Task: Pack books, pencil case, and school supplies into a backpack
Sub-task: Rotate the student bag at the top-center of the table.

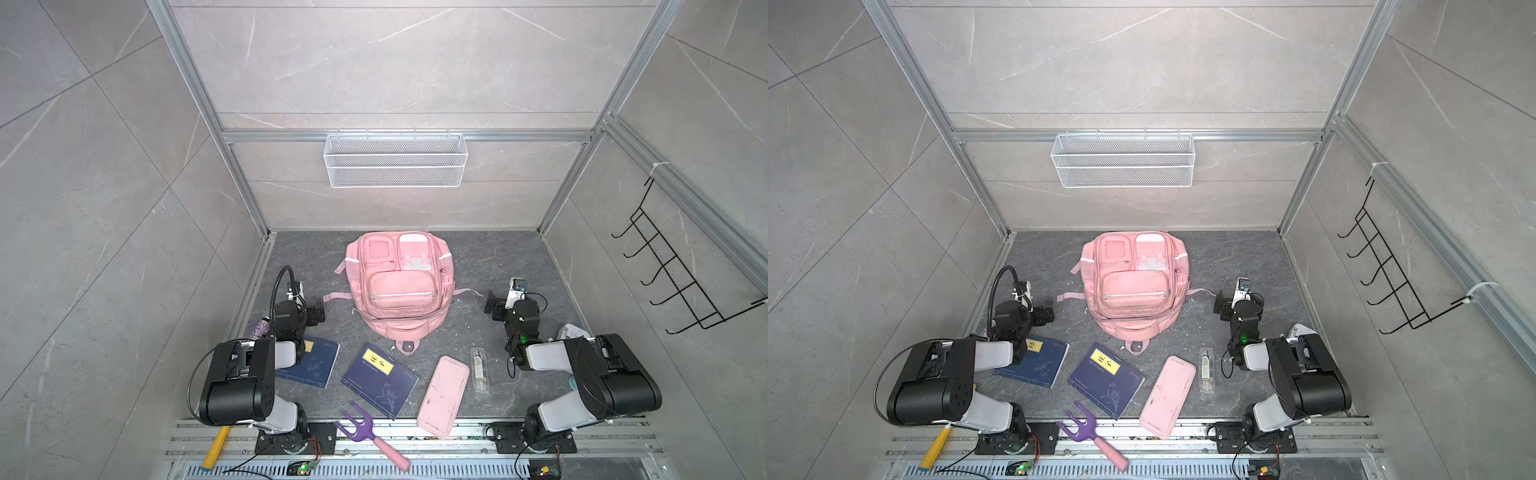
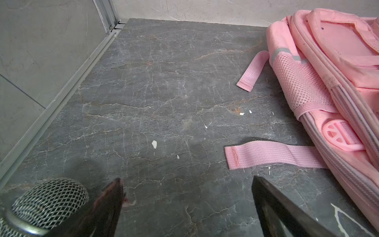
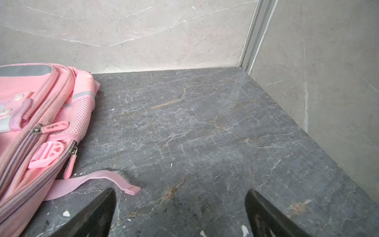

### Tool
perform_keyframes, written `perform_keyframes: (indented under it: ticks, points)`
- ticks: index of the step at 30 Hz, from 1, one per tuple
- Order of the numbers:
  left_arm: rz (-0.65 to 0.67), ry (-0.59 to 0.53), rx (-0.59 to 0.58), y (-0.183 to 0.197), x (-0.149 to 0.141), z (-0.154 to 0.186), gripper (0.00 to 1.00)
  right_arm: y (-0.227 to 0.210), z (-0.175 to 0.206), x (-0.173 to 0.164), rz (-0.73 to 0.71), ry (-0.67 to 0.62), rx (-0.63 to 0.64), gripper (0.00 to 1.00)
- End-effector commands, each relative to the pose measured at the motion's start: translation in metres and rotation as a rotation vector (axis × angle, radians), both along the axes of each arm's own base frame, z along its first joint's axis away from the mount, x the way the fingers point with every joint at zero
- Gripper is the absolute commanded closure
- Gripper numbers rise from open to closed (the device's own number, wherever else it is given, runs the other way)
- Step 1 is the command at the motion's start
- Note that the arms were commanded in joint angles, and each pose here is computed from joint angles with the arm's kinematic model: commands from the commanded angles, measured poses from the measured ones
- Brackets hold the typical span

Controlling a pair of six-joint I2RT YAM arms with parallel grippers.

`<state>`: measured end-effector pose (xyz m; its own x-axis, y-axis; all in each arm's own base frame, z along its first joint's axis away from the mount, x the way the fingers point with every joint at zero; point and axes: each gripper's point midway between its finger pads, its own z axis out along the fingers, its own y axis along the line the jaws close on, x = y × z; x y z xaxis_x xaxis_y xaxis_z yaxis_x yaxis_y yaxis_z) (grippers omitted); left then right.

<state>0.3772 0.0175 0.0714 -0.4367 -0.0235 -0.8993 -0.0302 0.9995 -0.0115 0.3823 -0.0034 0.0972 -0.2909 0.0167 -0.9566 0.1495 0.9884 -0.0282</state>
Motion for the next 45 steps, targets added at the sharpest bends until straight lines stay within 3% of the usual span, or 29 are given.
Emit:
perform_keyframes:
  ticks: [1, 34, 39, 41, 45]
  points:
    - [0.019, -0.043, -0.001, 0.004, 0.009, 0.013, 0.0, 0.002, 0.003, 0.002, 0.01, -0.012, -0.01, 0.0]
    - [0.033, -0.051, -0.002, 0.008, 0.008, 0.015, 0.0, -0.002, 0.003, 0.006, 0.033, 0.002, 0.029, 0.0]
    - [0.113, -0.057, 0.113, 0.0, -0.004, 0.049, 0.0, -0.01, 0.025, 0.003, -0.144, 0.076, -0.072, 0.0]
    - [0.107, -0.071, 0.126, -0.014, -0.009, 0.067, 0.0, -0.033, 0.036, -0.005, -0.346, 0.132, -0.07, 0.0]
    - [0.139, -0.076, -0.06, -0.035, -0.016, 0.094, 0.0, -0.063, 0.072, -0.017, -0.706, 0.225, 0.041, 0.0]
